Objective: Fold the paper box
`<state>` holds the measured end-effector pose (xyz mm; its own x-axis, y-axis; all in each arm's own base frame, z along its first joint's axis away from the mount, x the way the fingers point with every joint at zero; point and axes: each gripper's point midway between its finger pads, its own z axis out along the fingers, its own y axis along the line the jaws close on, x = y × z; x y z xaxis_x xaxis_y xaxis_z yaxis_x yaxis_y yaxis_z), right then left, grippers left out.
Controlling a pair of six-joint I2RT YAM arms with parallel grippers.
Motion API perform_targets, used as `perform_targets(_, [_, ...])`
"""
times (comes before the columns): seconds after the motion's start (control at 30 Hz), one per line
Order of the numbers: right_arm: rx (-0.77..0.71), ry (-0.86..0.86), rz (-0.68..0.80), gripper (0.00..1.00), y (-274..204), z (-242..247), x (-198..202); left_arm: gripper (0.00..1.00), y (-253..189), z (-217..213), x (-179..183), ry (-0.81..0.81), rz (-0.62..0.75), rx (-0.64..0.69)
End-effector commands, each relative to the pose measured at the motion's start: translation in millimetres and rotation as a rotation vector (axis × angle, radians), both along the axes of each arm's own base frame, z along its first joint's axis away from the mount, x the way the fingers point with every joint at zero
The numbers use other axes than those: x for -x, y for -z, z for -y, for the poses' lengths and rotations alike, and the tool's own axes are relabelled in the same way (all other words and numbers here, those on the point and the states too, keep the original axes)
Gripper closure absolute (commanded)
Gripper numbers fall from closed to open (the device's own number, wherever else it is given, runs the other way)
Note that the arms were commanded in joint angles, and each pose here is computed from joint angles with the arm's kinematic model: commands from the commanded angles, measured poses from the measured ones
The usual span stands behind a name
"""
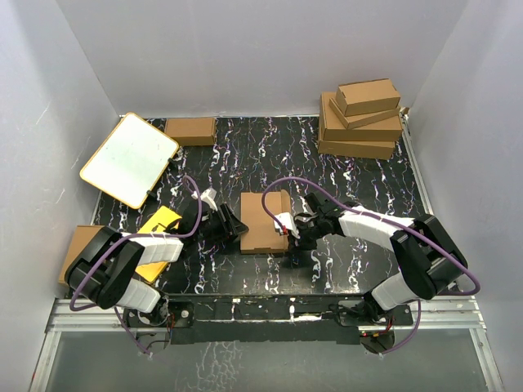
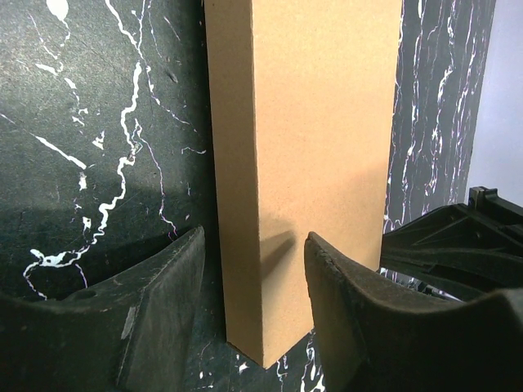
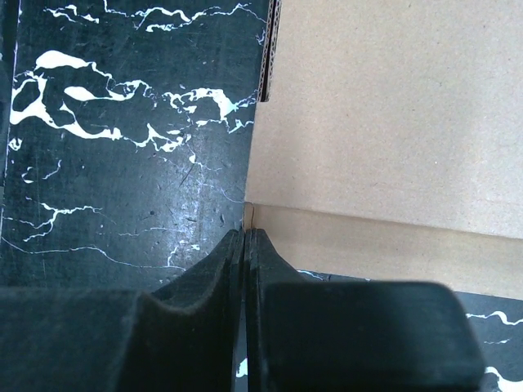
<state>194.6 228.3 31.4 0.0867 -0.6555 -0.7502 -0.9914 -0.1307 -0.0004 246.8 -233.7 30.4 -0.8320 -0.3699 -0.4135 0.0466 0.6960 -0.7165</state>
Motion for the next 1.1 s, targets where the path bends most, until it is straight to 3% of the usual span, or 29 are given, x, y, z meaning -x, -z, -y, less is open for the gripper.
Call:
perform_targets(0.0, [-0.054,0.04,-0.002,0.92,-16,-13,-14,0.49,22,-9,12,0.005,-0.072,-0.068])
perform_targets(1.07, [-0.04,0.144,-0.05,0.92,-26,-27,-24,0.5,20,-4,12,0.01,-0.092,-0.056])
